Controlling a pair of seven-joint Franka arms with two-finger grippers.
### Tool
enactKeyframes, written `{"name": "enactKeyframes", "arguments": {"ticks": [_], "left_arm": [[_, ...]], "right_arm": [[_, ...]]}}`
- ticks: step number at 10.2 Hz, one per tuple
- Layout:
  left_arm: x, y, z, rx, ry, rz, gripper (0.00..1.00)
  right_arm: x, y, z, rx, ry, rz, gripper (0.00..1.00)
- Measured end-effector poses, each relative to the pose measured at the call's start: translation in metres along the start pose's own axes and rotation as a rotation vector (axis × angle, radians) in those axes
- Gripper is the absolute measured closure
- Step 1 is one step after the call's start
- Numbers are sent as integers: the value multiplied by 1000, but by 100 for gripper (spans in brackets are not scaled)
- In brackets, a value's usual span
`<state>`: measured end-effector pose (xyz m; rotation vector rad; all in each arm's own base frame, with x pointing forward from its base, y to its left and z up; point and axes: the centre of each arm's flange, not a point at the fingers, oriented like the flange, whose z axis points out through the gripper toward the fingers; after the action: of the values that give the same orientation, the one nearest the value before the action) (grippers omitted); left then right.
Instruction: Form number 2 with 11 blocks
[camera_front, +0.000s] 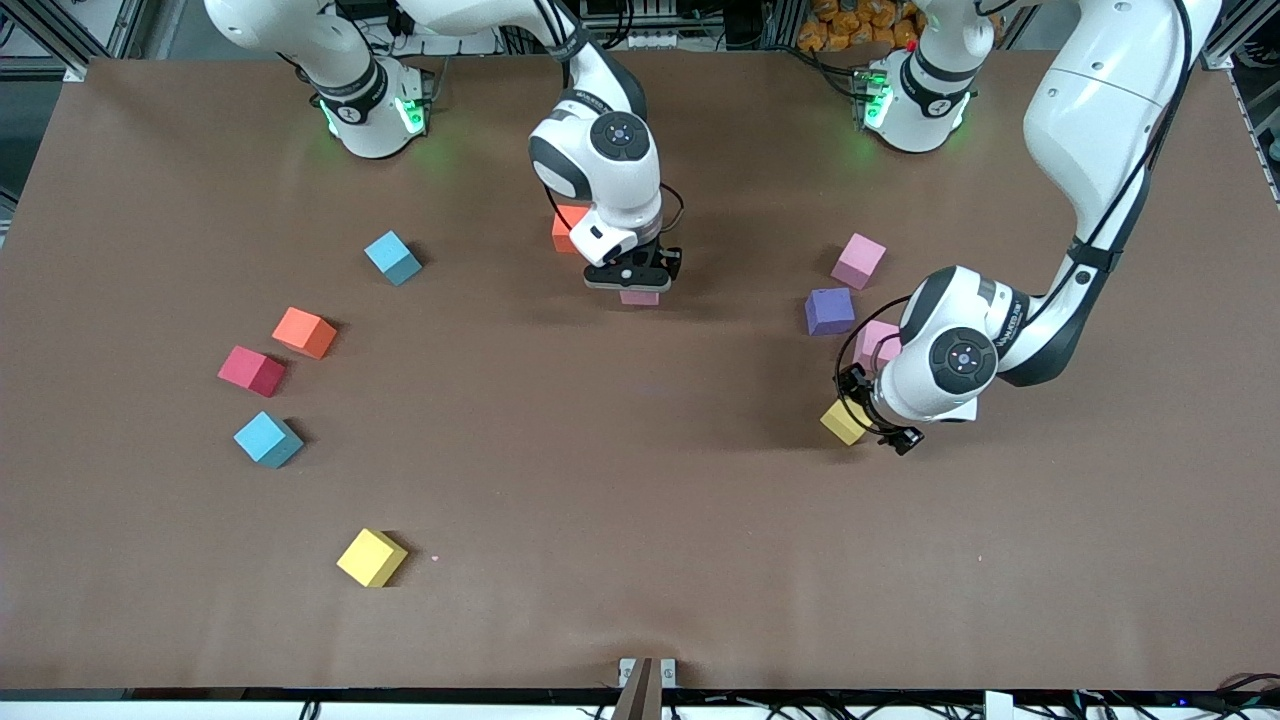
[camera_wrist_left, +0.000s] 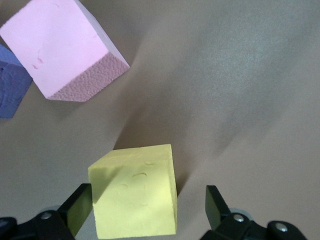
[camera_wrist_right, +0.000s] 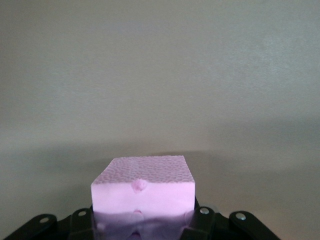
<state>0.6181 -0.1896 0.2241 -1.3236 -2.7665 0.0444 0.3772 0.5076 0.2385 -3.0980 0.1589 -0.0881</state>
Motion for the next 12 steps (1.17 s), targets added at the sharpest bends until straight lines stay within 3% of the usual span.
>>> {"name": "enactKeyframes", "arguments": {"ticks": [6,12], "left_arm": [[-5,-16,8,16,34,-19,0],[-2,-15,24,32,50,-38,0]], "right_arm": [[-13,8,14,-18,-43,-7,41],[-27,6,22,-19,-50,-4,41]]}}
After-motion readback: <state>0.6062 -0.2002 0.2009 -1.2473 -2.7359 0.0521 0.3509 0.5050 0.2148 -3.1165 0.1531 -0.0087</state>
